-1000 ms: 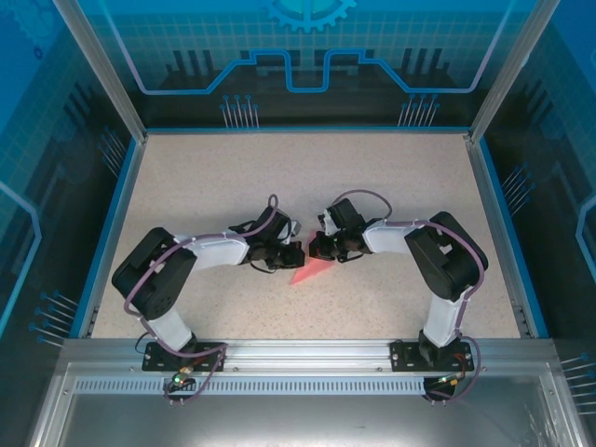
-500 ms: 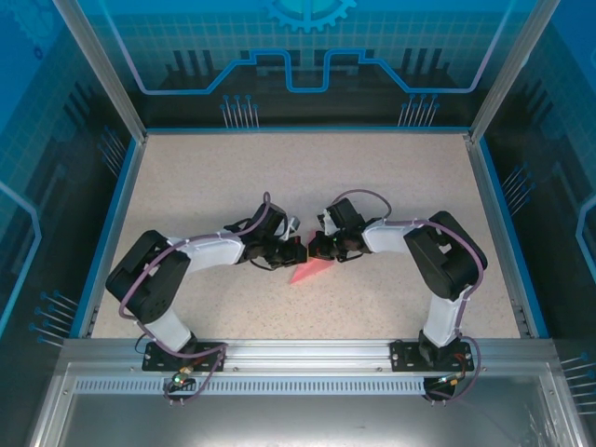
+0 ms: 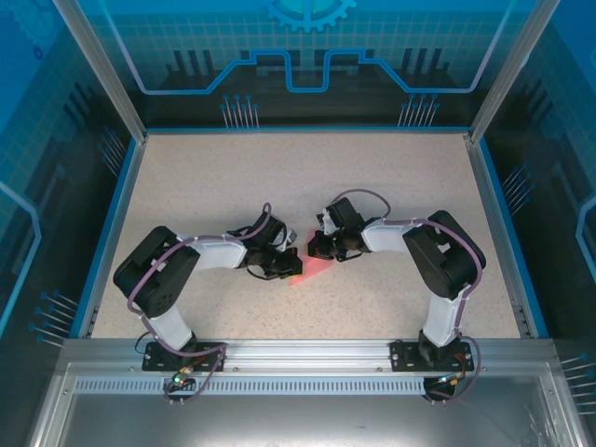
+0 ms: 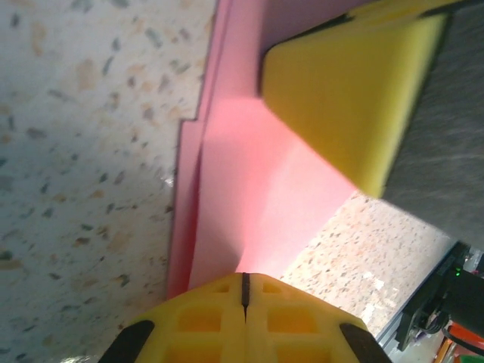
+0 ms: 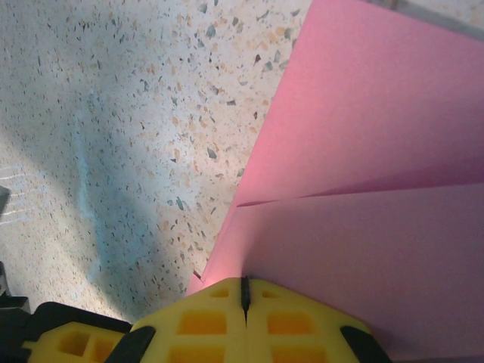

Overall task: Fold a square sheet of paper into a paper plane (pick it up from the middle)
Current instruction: Fourth fold the wing at the center of the table.

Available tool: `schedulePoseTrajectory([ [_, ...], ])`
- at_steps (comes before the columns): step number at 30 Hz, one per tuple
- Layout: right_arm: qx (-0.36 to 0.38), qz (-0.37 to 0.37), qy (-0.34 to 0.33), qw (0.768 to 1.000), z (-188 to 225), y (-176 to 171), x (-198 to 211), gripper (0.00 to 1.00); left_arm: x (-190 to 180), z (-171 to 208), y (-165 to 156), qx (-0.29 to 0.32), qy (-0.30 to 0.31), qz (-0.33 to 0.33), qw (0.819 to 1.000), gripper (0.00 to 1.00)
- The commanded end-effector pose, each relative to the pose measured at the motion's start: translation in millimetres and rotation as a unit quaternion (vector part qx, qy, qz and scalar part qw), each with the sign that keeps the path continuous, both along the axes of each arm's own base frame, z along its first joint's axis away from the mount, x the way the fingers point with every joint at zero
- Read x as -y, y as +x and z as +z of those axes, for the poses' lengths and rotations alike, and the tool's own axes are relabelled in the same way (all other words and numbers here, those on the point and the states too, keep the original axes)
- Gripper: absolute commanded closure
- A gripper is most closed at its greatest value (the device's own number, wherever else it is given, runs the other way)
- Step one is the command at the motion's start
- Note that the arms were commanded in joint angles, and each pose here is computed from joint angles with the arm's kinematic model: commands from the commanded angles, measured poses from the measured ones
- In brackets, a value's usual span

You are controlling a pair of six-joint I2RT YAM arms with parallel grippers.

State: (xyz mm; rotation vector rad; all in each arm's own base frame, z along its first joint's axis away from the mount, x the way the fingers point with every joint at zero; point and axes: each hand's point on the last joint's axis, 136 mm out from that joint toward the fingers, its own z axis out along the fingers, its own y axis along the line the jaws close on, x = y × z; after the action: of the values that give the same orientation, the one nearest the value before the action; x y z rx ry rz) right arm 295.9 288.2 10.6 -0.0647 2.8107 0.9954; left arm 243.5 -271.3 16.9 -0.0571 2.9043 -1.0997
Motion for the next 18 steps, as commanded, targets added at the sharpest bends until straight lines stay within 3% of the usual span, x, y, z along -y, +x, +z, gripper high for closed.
schedulePoseTrajectory([
  [1,-0.052,-0.01,-0.078,0.996,-41,-23,27,0.99,-12,-18,-15,-0.033,0.025,0.007,0.999,0.97],
  [18,-0.06,-0.011,-0.095,0.994,-46,-26,33,0.99,-40,-37,-54,-0.069,0.056,0.006,0.996,0.97],
])
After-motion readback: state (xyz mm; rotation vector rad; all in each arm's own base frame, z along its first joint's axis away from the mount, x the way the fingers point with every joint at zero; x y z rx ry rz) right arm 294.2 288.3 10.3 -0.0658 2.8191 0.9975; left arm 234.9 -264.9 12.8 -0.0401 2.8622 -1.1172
